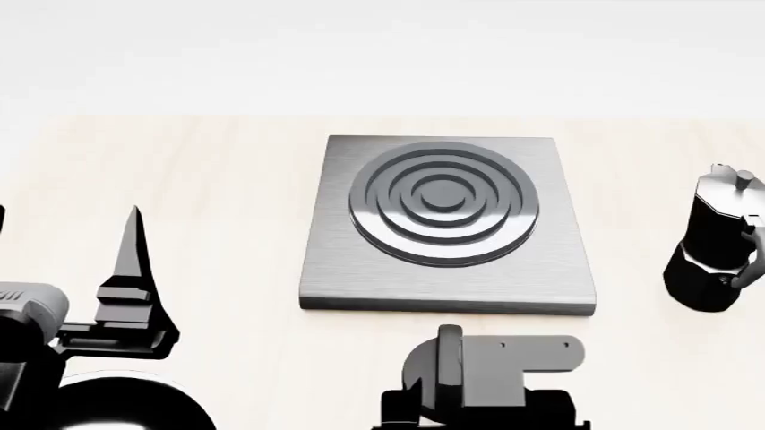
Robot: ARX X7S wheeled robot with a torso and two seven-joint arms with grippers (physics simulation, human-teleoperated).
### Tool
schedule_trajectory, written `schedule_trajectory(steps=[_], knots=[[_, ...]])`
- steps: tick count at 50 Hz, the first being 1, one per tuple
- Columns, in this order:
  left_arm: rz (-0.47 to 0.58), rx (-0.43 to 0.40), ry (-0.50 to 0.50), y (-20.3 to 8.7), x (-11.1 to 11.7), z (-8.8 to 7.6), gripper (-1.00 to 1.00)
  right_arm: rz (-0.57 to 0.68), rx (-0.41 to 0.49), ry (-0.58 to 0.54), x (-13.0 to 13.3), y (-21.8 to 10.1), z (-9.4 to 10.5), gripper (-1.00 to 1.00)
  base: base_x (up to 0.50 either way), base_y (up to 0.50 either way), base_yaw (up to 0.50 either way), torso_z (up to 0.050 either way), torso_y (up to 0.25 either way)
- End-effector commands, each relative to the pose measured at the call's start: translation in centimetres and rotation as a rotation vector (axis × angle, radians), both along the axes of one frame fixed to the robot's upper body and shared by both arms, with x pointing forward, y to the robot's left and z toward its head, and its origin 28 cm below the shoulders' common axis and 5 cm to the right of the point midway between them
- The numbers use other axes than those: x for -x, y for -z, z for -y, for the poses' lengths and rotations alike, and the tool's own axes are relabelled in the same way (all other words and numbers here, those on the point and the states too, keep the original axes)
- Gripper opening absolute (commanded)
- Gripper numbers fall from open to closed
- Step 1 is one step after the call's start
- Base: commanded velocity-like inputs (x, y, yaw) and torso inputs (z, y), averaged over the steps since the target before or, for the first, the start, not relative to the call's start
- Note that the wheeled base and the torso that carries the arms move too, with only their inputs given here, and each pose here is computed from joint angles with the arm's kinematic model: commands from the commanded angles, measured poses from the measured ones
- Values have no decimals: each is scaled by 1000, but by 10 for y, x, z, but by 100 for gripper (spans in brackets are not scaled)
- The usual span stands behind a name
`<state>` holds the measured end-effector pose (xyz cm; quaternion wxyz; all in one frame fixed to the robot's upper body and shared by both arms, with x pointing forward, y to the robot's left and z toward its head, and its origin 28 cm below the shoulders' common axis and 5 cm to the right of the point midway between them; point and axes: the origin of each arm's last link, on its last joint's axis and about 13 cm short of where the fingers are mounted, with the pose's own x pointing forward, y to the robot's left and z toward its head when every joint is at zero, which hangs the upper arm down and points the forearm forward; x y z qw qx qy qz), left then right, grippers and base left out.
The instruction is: Turn on the stove.
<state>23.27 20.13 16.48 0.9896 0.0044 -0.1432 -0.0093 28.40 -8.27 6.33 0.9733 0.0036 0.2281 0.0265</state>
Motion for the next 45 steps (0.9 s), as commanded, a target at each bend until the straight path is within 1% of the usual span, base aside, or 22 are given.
schedule_trajectory(steps=[1,27,37,45], knots=[[-1,0,2,0,0,0,100,-13,3,-9,-4,3,-2,100,0,0,0,0,0],[0,0,2,0,0,0,100,-35,-2,10,-5,10,1,100,0,0,0,0,0],[-1,0,2,0,1,0,100,-17,0,82,-2,11,9,100,0,0,0,0,0],[0,0,3,-1,1,0,100,-7,0,112,0,12,13,100,0,0,0,0,0]])
